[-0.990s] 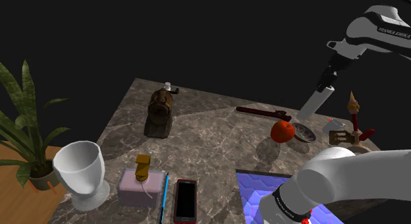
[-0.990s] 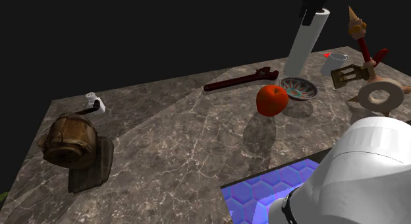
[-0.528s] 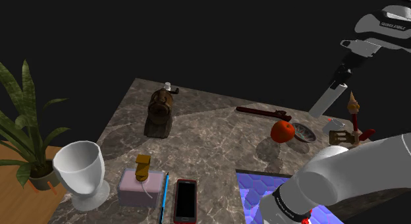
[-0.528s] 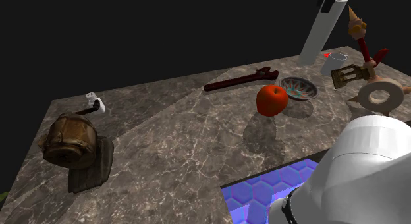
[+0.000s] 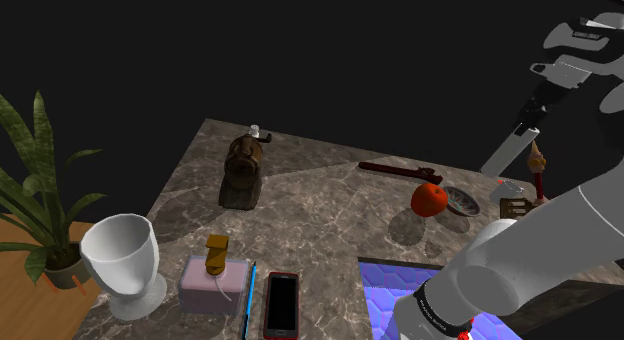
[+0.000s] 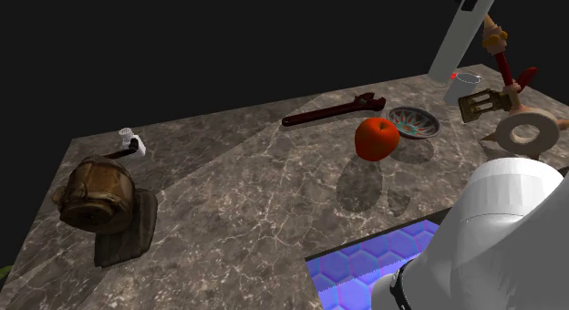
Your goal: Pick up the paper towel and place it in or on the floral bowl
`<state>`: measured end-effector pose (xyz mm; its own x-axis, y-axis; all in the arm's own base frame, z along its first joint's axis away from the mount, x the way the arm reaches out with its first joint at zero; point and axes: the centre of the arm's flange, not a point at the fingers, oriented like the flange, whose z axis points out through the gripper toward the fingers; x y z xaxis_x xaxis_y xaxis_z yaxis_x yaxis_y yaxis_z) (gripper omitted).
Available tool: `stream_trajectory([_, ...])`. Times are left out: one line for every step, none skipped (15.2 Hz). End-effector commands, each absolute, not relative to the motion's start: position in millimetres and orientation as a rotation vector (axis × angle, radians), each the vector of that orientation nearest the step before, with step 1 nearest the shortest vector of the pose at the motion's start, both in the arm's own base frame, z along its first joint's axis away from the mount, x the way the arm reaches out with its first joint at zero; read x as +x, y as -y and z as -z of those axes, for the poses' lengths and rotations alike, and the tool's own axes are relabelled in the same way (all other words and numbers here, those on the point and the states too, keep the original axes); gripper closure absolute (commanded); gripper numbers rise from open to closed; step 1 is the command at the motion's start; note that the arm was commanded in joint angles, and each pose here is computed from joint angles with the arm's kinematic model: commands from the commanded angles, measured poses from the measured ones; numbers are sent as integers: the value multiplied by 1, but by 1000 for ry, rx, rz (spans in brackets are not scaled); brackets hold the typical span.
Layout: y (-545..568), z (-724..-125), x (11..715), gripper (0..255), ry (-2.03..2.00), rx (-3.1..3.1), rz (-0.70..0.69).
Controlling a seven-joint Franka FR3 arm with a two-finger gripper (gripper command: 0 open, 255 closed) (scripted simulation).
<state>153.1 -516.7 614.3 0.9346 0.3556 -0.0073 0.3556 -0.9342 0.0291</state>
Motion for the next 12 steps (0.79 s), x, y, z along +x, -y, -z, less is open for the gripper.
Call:
stream_trajectory([517, -605, 153, 255, -563, 3060, 3])
stream_trajectory([517, -599, 153, 255, -563, 3060, 3])
stream_trajectory([517, -594, 153, 255, -563, 3060, 3])
stream_trajectory([517, -589, 153, 255, -563, 3060, 3])
stream_trajectory([517, -584, 153, 255, -563, 3060, 3])
stream_trajectory([517, -578, 153, 255, -563, 3060, 3])
stream_trajectory([517, -573, 153, 255, -563, 3060, 3])
stream_trajectory([517, -568, 153, 255, -563, 3060, 3])
stream_trajectory([517, -562, 153, 255, -563, 3060, 3])
stream_trajectory([517, -557, 153, 255, -563, 3060, 3])
stream_trajectory([517, -552, 153, 255, -563, 3060, 3])
stream_trajectory([517, -547, 153, 255, -563, 3060, 3])
